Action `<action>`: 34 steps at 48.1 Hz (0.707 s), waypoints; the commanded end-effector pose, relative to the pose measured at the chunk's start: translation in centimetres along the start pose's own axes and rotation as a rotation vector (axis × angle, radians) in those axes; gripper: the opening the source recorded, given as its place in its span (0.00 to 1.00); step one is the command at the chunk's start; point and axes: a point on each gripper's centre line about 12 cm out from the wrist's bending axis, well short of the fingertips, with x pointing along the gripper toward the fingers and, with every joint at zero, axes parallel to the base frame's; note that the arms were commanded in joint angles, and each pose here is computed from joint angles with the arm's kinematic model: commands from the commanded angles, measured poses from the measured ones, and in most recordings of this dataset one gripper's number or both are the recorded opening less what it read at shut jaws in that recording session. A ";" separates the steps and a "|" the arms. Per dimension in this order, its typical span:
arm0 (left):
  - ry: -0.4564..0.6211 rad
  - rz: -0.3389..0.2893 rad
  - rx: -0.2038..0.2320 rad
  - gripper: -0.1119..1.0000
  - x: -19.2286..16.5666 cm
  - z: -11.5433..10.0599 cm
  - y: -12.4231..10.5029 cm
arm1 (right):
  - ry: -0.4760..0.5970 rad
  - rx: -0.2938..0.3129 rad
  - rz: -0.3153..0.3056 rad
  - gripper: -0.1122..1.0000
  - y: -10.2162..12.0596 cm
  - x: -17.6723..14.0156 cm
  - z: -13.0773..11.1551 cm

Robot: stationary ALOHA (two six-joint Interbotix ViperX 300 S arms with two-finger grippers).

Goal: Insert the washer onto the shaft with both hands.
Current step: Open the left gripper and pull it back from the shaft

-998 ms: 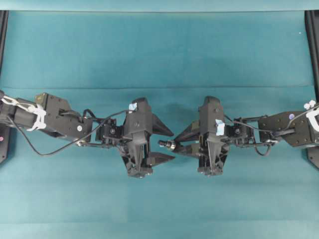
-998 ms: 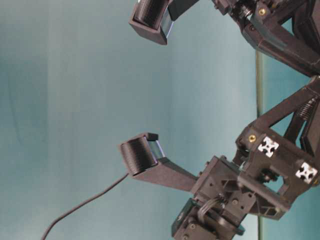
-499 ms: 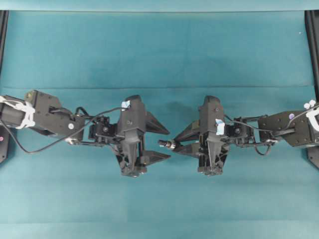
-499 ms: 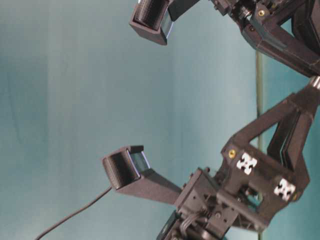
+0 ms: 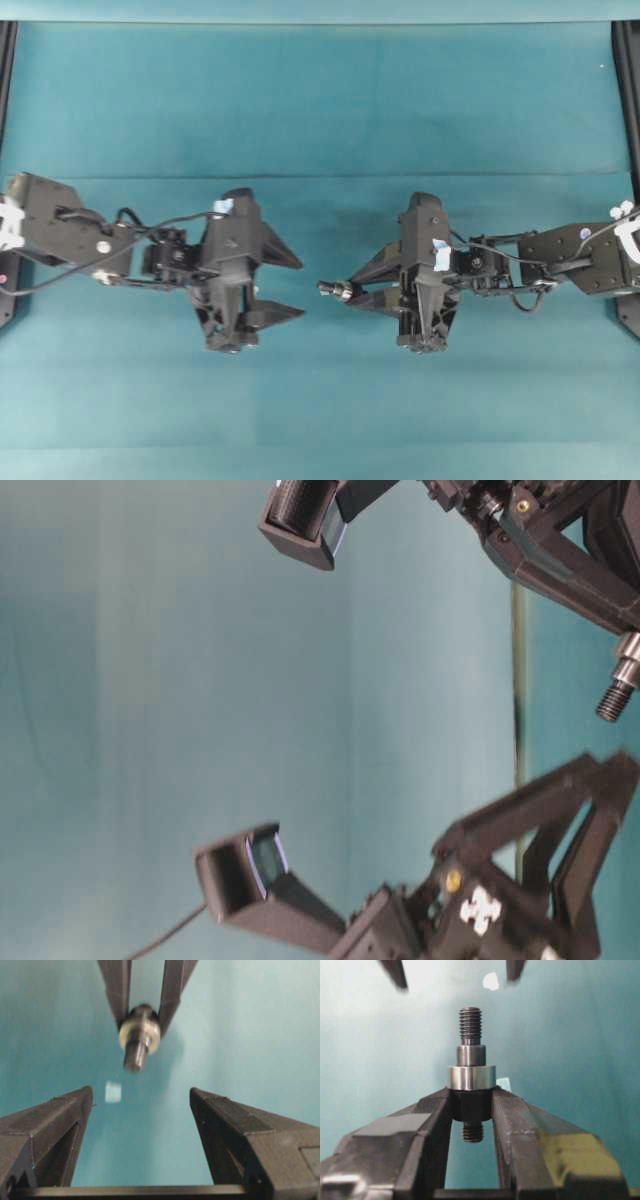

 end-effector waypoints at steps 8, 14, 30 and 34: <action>-0.026 -0.004 0.008 0.87 -1.4 0.4 -0.1 | -0.033 0.006 0.006 0.10 0.2 0.0 1.0; -0.023 -0.004 0.018 0.87 -1.7 0.2 0.0 | -0.030 0.006 0.006 0.10 0.2 0.0 0.9; -0.021 -0.003 0.046 0.87 -2.4 0.1 0.0 | -0.013 0.005 0.005 0.10 0.2 0.0 0.8; -0.012 -0.003 0.047 0.87 -2.4 0.0 -0.1 | -0.013 0.004 0.006 0.10 0.3 0.0 0.8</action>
